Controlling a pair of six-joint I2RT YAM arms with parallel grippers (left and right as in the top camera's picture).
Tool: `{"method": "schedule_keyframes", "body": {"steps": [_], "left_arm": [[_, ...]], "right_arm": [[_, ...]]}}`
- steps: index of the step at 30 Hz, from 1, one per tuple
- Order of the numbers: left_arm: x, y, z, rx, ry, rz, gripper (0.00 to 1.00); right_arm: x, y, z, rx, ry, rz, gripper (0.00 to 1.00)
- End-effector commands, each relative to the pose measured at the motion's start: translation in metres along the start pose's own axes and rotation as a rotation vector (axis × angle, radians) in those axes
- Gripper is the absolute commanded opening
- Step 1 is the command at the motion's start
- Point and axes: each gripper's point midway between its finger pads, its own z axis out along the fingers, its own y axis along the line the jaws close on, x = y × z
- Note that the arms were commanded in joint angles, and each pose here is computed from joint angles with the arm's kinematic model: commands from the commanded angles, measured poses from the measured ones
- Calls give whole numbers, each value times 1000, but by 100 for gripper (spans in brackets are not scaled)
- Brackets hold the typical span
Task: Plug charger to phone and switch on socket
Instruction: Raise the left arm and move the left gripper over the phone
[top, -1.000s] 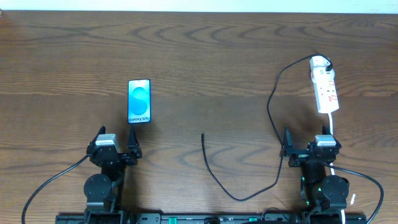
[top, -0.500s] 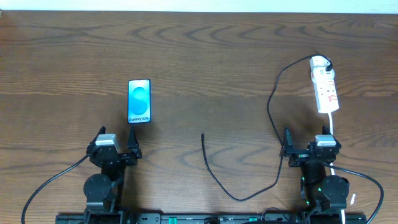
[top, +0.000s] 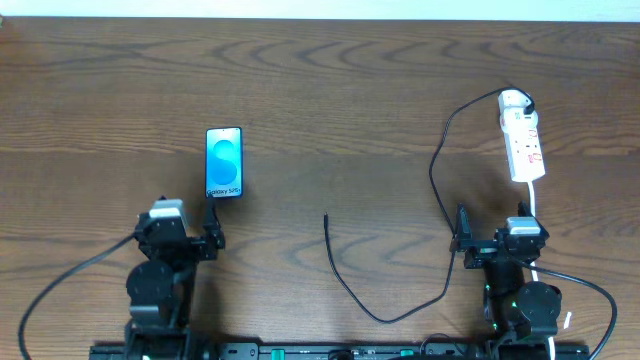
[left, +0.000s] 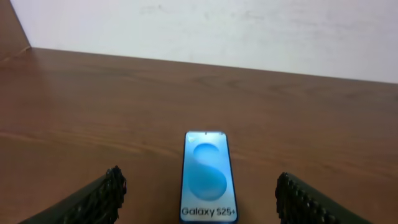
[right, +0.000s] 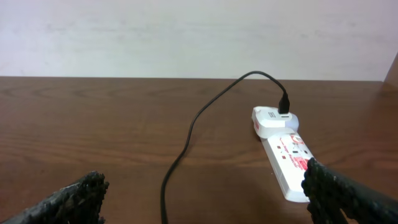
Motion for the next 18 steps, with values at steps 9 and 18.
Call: {"method": "schedule_keyframes", "body": {"steps": [9,18], "left_arm": [[-70,-6,22,-9,35,11,79],[-79,-7,46,-21,174,20,79]], "right_arm": [[2,-1,0,7,0,-12,99],[2,-1,0,7,0,-12,99]]}}
